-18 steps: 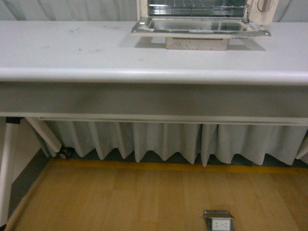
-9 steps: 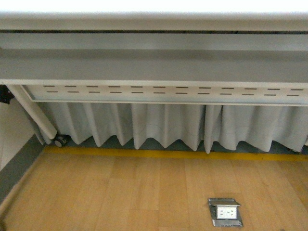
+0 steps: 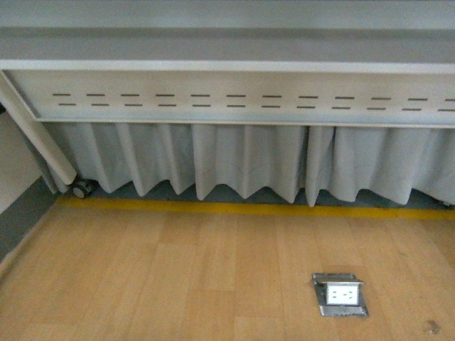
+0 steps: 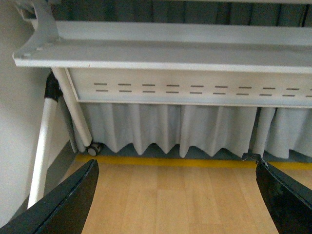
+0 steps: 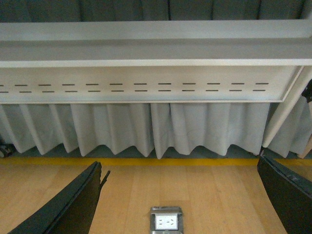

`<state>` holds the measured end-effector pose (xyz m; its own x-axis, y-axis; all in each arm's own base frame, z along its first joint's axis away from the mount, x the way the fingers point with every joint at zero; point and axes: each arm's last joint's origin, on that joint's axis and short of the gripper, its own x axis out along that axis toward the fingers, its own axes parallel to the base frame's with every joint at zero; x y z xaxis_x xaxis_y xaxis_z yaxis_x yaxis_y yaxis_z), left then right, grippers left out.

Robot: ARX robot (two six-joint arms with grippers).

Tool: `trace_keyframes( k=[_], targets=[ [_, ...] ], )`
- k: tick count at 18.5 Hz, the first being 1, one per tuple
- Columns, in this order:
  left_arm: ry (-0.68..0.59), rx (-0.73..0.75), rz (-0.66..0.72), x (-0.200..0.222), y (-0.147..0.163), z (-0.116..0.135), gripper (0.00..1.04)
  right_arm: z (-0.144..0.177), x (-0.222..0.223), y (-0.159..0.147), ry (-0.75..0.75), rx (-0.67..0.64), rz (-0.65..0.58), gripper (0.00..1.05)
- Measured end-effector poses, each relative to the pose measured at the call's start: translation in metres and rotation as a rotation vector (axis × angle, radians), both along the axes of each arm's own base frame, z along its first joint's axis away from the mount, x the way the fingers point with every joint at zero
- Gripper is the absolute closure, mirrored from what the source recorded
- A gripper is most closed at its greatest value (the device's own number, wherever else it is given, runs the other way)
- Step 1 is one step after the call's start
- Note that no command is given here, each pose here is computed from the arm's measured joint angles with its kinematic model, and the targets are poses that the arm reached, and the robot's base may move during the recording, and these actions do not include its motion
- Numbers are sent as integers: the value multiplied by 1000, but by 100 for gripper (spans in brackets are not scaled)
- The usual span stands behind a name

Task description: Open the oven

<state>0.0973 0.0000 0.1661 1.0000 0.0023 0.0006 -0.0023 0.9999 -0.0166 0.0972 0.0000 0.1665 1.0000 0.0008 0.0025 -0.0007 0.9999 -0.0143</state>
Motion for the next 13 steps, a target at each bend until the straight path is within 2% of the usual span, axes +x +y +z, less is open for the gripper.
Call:
trace_keyframes(
  k=[13],
  targets=[
    [-2,0,-3,0,0,0,7,0,0,0,-1,0,-1,6]
  ],
)
